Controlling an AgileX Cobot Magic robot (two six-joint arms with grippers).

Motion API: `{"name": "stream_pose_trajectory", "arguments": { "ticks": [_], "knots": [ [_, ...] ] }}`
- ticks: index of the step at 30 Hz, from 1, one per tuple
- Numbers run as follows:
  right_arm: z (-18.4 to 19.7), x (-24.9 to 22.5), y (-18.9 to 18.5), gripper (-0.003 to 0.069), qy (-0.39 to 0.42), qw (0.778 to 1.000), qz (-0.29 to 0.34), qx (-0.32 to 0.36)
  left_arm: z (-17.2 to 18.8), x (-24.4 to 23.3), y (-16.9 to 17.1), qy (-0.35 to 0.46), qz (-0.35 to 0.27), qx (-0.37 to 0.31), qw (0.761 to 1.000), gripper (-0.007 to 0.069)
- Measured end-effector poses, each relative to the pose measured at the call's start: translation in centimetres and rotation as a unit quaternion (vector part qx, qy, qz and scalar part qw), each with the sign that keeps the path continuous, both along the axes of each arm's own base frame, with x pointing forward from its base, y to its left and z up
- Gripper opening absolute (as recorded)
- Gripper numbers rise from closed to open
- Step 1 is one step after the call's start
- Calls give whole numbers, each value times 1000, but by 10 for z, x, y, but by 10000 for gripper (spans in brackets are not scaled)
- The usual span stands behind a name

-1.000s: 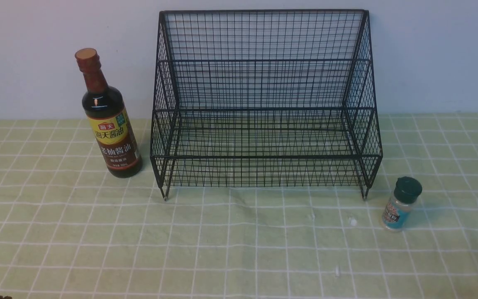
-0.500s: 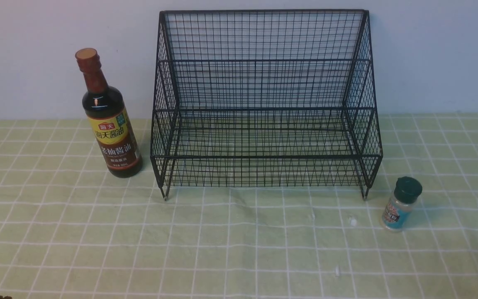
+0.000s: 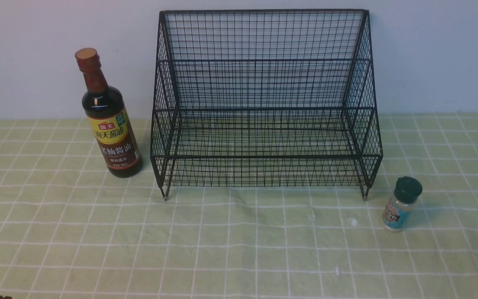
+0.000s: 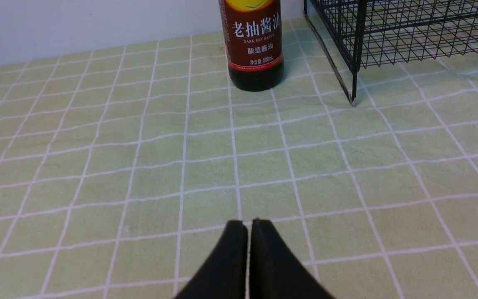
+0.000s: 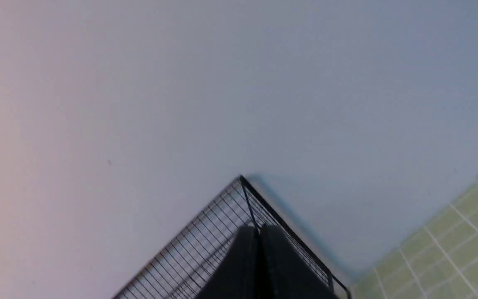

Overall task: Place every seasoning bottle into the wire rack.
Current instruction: Use the right arm to grab the condiment bottle closest to it

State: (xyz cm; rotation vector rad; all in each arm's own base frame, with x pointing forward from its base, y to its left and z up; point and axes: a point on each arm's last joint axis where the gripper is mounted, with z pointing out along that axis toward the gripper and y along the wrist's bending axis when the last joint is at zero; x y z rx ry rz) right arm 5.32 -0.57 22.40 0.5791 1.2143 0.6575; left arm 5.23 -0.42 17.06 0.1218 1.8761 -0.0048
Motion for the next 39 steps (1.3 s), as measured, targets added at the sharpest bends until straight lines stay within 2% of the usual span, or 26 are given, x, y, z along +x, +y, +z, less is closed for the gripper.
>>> {"name": "stream_pose_trajectory", "arguments": {
  "ticks": [2, 5, 6, 8, 9, 11, 12, 13, 15, 16, 17, 21, 24, 30, 33, 34, 35, 39],
  "knots": [
    [22, -4, 4, -15, 3, 1000, 17, -17, 0, 0, 0, 0, 0, 0, 1000, -6],
    [67, -2, 11, -15, 66, 991, 45, -105, 0, 0, 0, 0, 0, 0, 1000, -6],
    [69, -1, 12, -15, 73, 990, 48, -107, 0, 0, 0, 0, 0, 0, 1000, -6],
    [93, 12, 16, -15, 161, 970, 73, -165, 0, 0, 0, 0, 0, 0, 1000, -6],
    [105, 25, 19, -15, 222, 951, 95, -192, 0, 0, 0, 0, 0, 0, 1000, -6],
    [113, 38, 20, -15, 272, 931, 114, -217, 0, 0, 0, 0, 0, 0, 1000, -6],
    [120, 54, 22, -15, 325, 903, 138, -245, 0, 0, 0, 0, 0, 0, 1000, -6],
    [126, 64, 23, -15, 348, 889, 150, -257, 0, 0, 0, 0, 0, 0, 1000, -6],
    [125, 93, 26, -15, 424, 844, 186, -271, 0, 0, 0, 0, 0, 0, 1000, -6],
    [125, 98, 26, -15, 435, 837, 192, -271, 0, 0, 0, 0, 0, 0, 1000, -6],
    [125, 117, 28, -15, 467, 812, 211, -278, 0, 0, 0, 0, 0, 0, 1000, -6],
    [111, 162, 36, -13, 513, 764, 249, -302, 0, 0, 0, 0, 0, 0, 1000, -6],
    [99, 189, 47, -12, 528, 738, 265, -325, 0, 0, 0, 0, 0, 0, 1000, -6],
    [77, 216, 60, 11, 548, 711, 259, -357, 0, 0, 0, 0, 0, 0, 1000, -6],
    [65, 225, 64, 77, 555, 697, 259, -373, 0, 0, 0, 0, 0, 0, 1000, -6],
    [60, 229, 65, 119, 557, 693, 258, -377, 0, 0, 0, 0, 0, 0, 1000, -6],
    [58, 231, 65, 127, 558, 692, 259, -378, 0, 0, 0, 0, 0, 0, 1000, -6],
    [37, 248, 68, 346, 565, 686, 260, -378, 0, 0, 0, 0, 0, 0, 1000, -6]
  ]
}}
